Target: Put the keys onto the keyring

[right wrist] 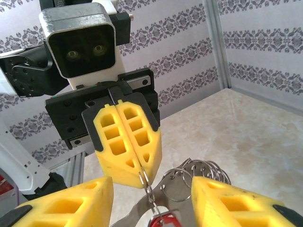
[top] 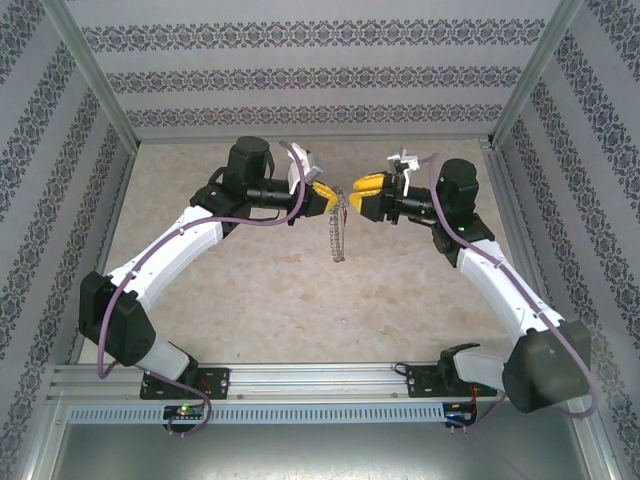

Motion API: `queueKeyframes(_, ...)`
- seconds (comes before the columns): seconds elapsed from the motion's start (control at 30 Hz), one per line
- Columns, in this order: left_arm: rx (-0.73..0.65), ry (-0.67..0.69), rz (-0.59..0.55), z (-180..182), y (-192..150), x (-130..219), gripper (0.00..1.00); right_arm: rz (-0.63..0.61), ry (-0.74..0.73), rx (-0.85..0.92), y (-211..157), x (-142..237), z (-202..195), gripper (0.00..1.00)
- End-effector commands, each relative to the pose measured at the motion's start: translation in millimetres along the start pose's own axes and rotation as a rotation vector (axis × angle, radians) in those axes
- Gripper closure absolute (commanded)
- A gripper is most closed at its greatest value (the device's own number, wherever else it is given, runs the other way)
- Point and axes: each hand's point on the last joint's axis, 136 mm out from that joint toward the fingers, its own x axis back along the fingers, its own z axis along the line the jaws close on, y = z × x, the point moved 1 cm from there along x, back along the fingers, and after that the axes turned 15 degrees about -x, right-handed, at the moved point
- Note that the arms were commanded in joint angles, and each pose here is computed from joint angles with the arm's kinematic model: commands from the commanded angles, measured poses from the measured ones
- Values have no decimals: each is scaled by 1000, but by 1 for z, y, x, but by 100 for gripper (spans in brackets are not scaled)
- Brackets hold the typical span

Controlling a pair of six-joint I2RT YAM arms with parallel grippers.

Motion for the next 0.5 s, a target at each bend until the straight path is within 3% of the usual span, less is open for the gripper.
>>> queueKeyframes(0.0,-56,-57,-54,-11,26,4,100,37,85,38,5,0,12,53)
queueKeyframes(0.47,-34,-98,-40,-11,25,0,100,72,123,20,-1,-7,11,58)
